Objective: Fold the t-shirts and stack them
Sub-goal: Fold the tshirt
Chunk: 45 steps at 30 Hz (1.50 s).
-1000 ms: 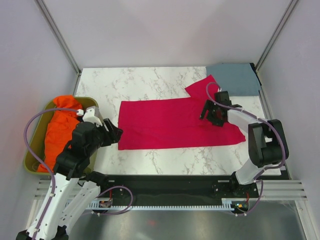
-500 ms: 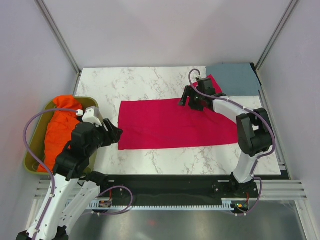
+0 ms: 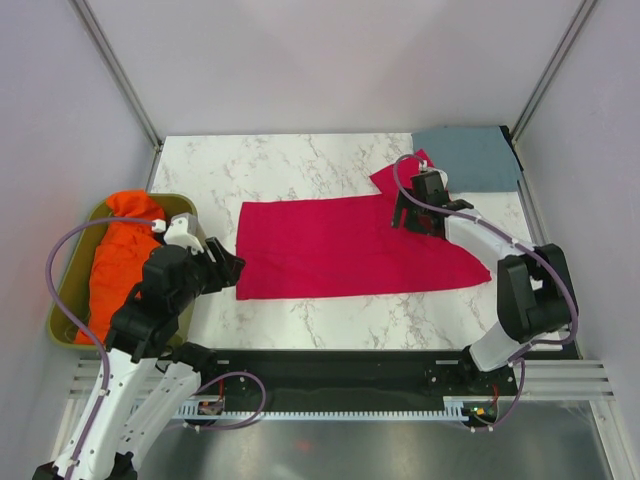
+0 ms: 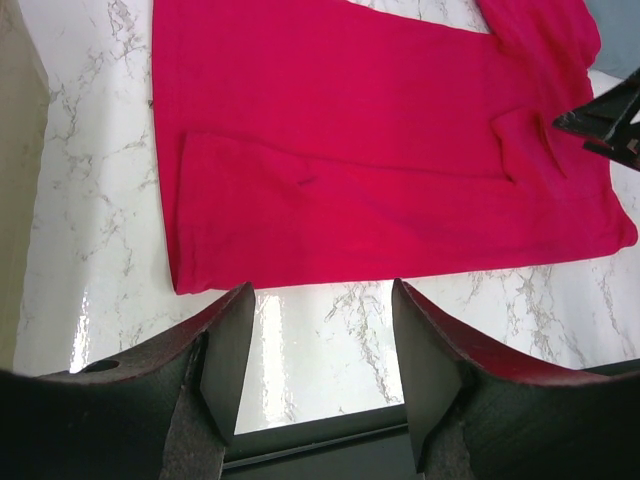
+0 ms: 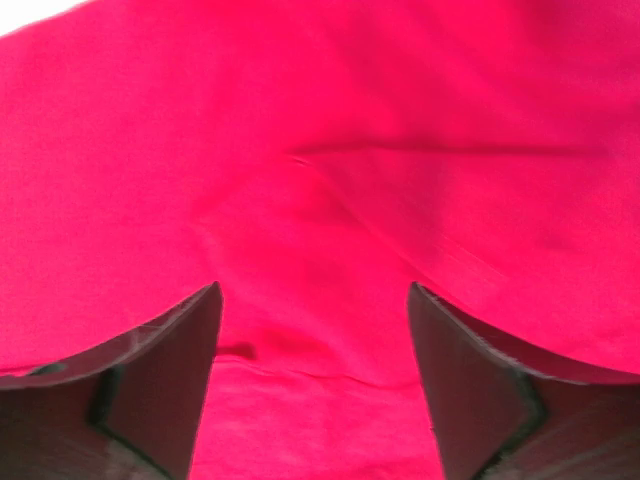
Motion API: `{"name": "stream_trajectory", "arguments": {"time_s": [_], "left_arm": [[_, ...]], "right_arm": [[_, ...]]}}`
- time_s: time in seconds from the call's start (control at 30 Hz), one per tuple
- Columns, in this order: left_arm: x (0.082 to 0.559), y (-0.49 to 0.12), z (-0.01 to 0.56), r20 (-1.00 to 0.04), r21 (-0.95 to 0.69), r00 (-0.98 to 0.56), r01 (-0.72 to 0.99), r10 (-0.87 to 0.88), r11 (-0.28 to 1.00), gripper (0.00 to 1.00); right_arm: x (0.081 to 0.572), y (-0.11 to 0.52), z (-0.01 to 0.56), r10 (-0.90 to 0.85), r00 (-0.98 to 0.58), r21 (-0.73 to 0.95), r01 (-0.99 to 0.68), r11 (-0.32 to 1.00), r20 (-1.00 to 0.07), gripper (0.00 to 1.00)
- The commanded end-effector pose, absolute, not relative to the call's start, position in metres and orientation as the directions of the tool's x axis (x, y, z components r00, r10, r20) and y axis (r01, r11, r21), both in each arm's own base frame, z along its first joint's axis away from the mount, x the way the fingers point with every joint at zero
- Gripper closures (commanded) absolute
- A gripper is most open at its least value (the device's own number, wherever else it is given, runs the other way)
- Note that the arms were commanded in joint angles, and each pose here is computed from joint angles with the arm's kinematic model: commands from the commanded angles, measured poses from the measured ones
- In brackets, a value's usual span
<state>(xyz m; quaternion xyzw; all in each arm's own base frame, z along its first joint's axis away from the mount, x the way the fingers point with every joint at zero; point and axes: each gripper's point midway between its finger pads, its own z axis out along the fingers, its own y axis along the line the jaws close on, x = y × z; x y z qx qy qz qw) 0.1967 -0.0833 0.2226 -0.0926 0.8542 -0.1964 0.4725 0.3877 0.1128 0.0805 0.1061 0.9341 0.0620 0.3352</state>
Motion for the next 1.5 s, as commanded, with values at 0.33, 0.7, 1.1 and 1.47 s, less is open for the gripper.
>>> {"name": "stream_trajectory", "arguments": {"time_s": [0.33,0.7,1.1,1.47], "left_arm": [[0.204,-0.082,0.224,-0.793,-0.391,-0.521,0.039,-0.315,0.919,0.36],[0.204,-0.081,0.223,-0.791,-0.390,-0.524,0.034,-0.316,0.920,0.37],[0.205,-0.081,0.220,-0.787,-0.386,-0.531,0.023,-0.316,0.922,0.37],[0.206,-0.079,0.220,-0.786,-0.384,-0.529,0.014,-0.319,0.923,0.37]], "right_arm": [[0.351,0.048,0.048,0.307,-0.745,0.030,0.360,0.933,-0.592,0.43],[0.357,0.042,0.028,0.320,-0.753,0.025,0.374,0.927,-0.575,0.58],[0.371,0.032,0.023,0.332,-0.750,0.045,0.375,0.926,-0.572,0.74],[0.390,0.031,0.050,0.291,-0.745,0.023,0.348,0.937,-0.600,0.84]]}}
